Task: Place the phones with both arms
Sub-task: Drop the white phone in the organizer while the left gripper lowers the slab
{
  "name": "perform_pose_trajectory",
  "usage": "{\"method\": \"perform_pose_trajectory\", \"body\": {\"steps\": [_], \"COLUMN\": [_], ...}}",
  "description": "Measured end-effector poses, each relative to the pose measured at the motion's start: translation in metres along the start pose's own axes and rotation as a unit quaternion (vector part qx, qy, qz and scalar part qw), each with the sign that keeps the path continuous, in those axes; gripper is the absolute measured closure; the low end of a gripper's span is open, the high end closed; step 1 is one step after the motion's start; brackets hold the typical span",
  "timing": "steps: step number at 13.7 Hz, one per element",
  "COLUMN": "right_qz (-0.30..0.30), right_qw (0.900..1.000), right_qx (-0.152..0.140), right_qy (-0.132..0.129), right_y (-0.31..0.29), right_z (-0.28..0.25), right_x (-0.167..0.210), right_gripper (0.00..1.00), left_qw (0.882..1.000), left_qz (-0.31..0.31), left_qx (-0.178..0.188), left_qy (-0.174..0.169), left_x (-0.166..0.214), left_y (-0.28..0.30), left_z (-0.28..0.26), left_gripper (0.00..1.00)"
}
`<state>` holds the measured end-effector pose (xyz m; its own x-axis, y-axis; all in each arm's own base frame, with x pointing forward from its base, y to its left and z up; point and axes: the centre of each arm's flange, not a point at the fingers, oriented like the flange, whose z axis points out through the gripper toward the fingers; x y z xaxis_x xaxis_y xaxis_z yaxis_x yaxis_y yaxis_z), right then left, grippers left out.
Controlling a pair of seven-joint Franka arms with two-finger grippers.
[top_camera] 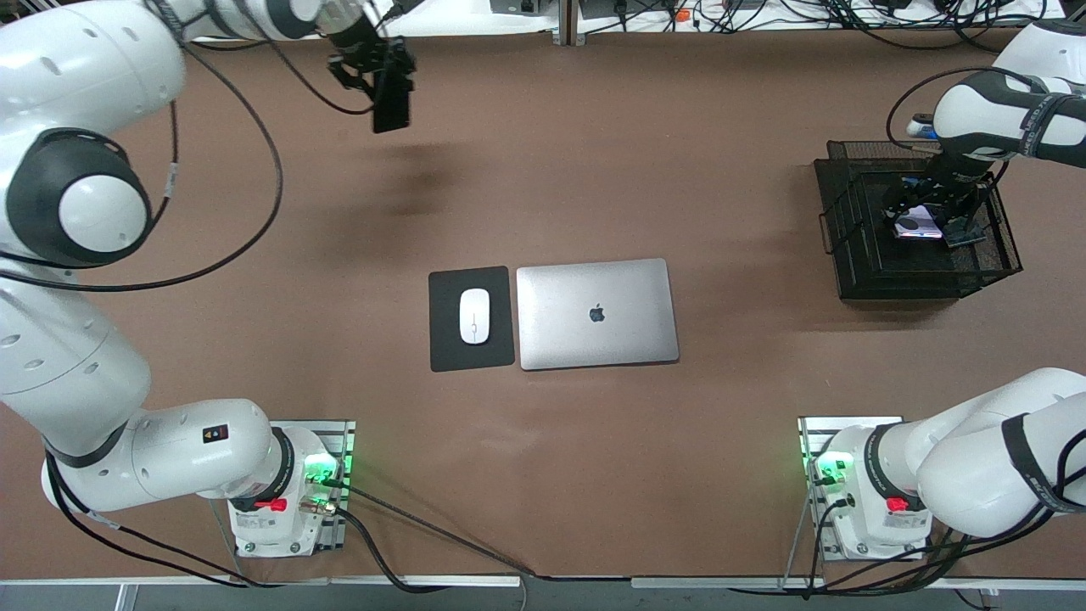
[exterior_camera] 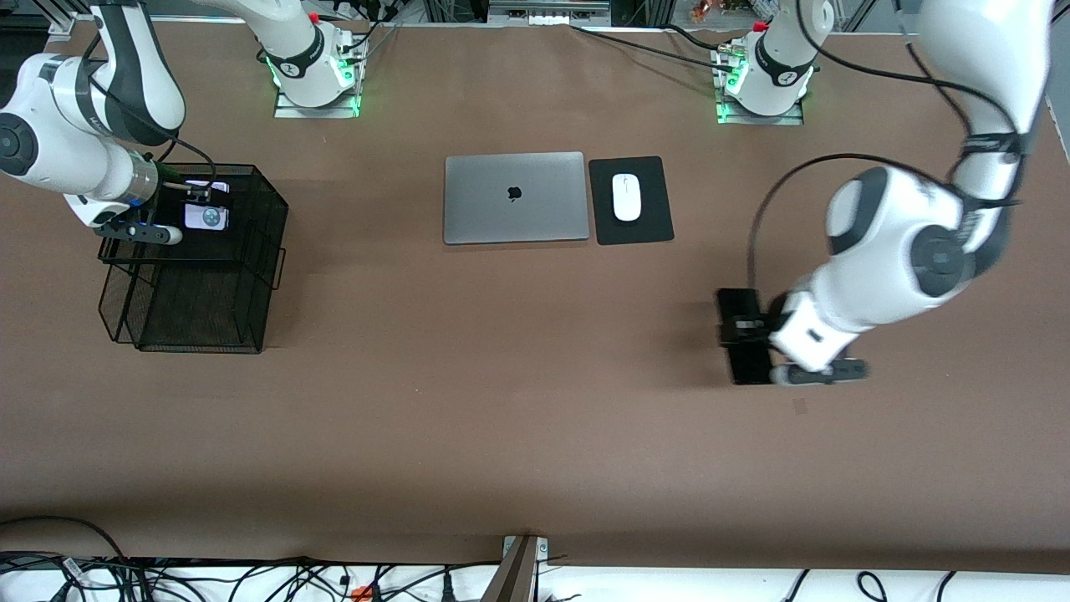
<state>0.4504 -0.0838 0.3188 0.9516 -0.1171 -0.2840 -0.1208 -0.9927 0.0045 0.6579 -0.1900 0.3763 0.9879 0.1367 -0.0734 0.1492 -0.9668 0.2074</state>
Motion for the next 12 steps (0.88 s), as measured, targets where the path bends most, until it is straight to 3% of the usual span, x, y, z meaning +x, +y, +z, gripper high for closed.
{"method": "perform_pose_trajectory", "body": {"steps": [3,5,10,12], "right_qz": [-0.001,-0.003,-0.019,-0.035], "right_qw": [1.000,1.000,1.000,0.998], "right_qx": [0.000,0.000,-0.007,-0.015], "right_qy": [0.004,0.010,0.021,0.040], "right_y": [-0.001,-0.002,-0.018,-0.036], "right_z": [-0.002,-0.008,-0.055,-0.095], "right_x": [0.001,0.003,0.014,0.021], "right_gripper": [0.13,0.00,0.00,0.00], "left_qw": [0.999,0.999,0.999,0.999], "left_qz": [-0.020,-0.031,-0.034,-0.029], "left_qx": [-0.016,-0.021,-0.025,-0.020], "left_qy": [-0.024,-0.033,-0.015,-0.019], "left_x": [-0.018,-0.032,-0.069,-0.082], "left_y": [0.081,0.138,0.221,0.234], "left_z": [0.041,0.074,0.142,0.163], "left_gripper": [0.21,0.21,0.21,0.21]}}
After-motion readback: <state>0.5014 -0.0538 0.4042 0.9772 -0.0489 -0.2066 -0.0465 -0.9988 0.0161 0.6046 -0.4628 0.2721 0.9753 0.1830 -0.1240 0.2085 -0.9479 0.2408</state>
